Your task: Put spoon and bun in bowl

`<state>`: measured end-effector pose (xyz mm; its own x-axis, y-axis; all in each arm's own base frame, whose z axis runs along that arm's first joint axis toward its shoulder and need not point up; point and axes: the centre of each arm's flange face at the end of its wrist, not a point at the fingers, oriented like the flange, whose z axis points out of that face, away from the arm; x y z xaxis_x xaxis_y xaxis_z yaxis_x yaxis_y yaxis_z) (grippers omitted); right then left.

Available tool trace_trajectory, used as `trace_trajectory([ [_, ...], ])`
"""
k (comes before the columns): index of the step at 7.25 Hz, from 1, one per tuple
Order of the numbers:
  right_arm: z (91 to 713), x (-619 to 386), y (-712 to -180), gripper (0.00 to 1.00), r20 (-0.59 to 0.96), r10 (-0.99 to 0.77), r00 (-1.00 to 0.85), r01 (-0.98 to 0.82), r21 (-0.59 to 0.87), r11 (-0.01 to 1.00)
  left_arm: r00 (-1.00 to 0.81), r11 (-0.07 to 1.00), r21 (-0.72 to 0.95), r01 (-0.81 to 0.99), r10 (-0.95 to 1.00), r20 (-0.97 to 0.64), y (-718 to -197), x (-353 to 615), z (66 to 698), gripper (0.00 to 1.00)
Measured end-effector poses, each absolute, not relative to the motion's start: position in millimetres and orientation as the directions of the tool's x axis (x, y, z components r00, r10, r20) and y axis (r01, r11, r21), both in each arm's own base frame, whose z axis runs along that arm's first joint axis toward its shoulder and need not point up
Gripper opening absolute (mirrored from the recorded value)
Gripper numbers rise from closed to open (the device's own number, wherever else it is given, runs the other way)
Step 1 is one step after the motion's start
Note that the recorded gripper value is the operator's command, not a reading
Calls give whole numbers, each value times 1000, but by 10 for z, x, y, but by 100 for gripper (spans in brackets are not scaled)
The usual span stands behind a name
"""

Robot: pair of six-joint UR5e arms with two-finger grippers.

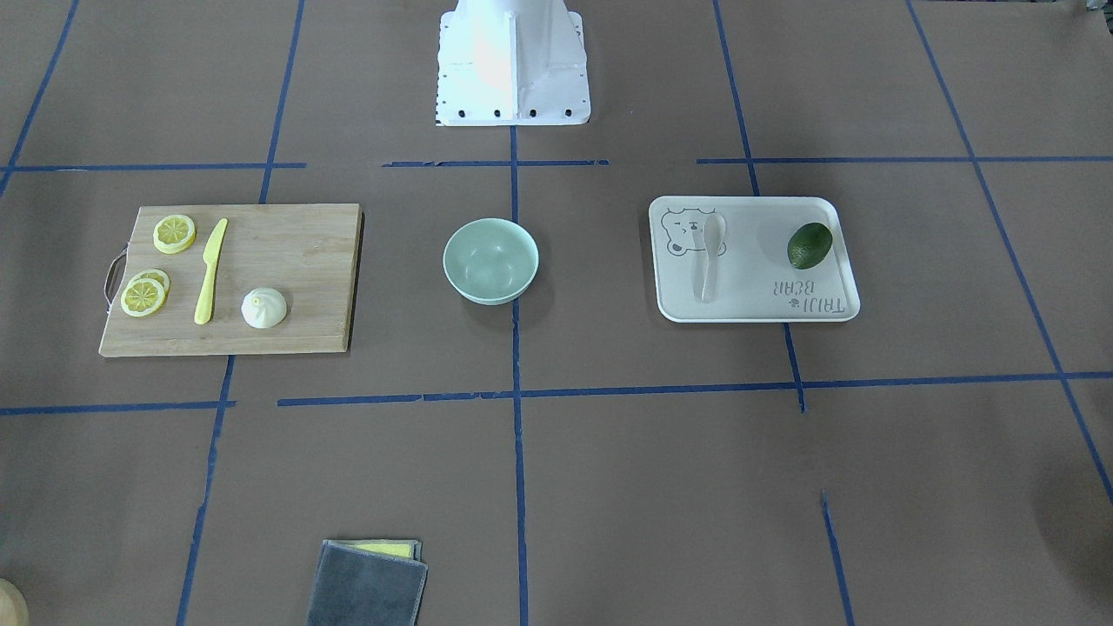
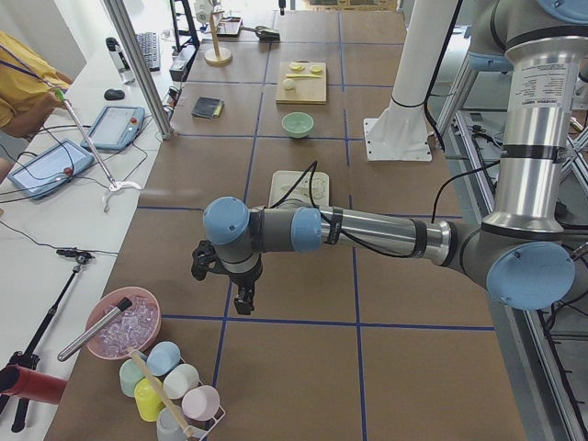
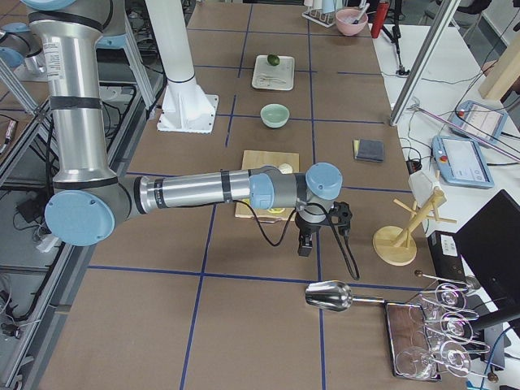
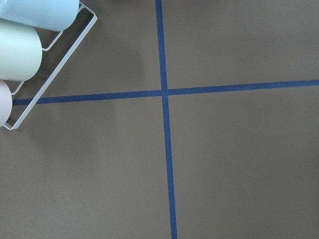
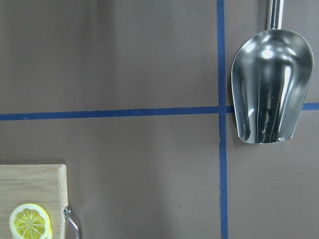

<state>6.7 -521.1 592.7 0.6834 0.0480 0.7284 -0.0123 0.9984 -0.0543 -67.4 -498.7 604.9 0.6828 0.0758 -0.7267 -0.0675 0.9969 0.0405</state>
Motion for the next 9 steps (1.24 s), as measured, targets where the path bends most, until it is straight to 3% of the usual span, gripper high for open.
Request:
trace_trajectory([
  [6,5913,73,-5175,100,730,51,682,-17,-54,998,678,975,203,-96,213,-704,-5017,-678,5612,100],
  [9,5868,42,-5164,100,742,47,669,-13,-52,999,532,924,334,-188,381,-756,-5102,124,5312,100],
])
